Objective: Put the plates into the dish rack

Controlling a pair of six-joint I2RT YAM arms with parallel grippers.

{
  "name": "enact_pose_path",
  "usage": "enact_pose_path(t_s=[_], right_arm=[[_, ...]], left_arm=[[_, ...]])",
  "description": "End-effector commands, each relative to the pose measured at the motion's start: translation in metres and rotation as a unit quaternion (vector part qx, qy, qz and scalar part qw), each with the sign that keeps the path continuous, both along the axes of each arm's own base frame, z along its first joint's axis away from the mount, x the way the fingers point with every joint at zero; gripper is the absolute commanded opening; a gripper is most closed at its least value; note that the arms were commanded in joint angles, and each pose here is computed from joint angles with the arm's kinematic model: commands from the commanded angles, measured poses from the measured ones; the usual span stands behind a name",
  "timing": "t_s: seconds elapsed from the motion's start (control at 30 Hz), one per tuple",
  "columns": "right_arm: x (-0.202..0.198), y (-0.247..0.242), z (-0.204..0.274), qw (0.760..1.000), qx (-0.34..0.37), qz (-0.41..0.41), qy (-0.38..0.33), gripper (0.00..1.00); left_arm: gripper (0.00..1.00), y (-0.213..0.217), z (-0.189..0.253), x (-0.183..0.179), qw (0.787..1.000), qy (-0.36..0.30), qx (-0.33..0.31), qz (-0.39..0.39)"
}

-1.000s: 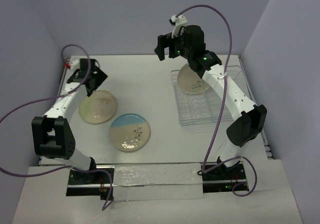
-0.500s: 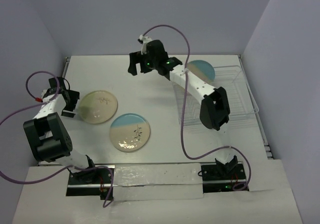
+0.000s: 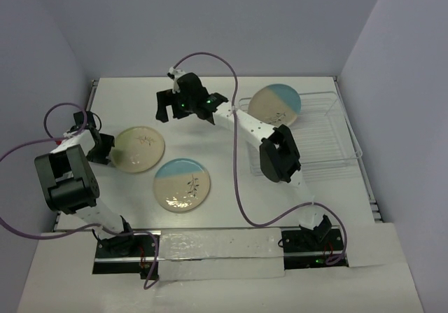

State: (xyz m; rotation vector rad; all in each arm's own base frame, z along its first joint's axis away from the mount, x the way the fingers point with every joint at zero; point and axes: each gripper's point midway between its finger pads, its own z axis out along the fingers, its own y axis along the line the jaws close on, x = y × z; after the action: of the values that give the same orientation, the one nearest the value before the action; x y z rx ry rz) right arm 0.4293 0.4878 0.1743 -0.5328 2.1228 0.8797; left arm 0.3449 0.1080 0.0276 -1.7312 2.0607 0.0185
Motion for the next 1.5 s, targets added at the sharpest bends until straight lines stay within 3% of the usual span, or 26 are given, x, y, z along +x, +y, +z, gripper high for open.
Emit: enact_pose_path(t_s=[0.0,0.1,0.27,0.37,0.63,0.8,0.97,1.33,1.47], right_arm=[[0.006,0.015,0.002,1.000,0.021,-0.019,-0.001,1.00],[0.002,0.023,-0.009,0.999,0.025,-0.020,0.013,1.00],[-0.003,0.036,-0.039,0.999,0.022,-0.021,0.044,1.00],[-0.005,0.039,-0.056,0.998,0.012,-0.022,0.051,1.00],[-0.004,0.028,-0.088,0.996,-0.014,-0.059,0.072,0.99],[0.003,0.025,-0.104,0.991,-0.012,-0.095,0.094,0.99],[0.018,0.006,-0.110,0.980,-0.013,-0.172,0.100,0.99],[0.038,-0.049,-0.103,0.949,-0.006,-0.300,0.096,1.00],[0.038,-0.075,-0.110,0.938,-0.014,-0.330,0.101,1.00]], left_arm=[[0.67,0.000,-0.009,0.003,1.000,0.001,-0.003,-0.005],[0.62,-0.010,-0.020,0.005,0.999,0.009,-0.026,-0.025],[0.52,-0.018,-0.030,0.008,0.998,0.036,-0.010,-0.045],[0.37,-0.020,-0.026,0.014,0.998,0.048,0.016,-0.048],[0.36,-0.042,-0.038,0.033,0.992,0.082,0.029,-0.096],[0.27,-0.046,-0.040,0.037,0.989,0.088,0.034,-0.114],[0.00,-0.052,-0.044,0.037,0.985,0.098,0.039,-0.133],[0.00,-0.090,-0.043,0.046,0.969,0.100,0.063,-0.216],[0.00,-0.128,-0.038,0.046,0.955,0.083,0.067,-0.276]])
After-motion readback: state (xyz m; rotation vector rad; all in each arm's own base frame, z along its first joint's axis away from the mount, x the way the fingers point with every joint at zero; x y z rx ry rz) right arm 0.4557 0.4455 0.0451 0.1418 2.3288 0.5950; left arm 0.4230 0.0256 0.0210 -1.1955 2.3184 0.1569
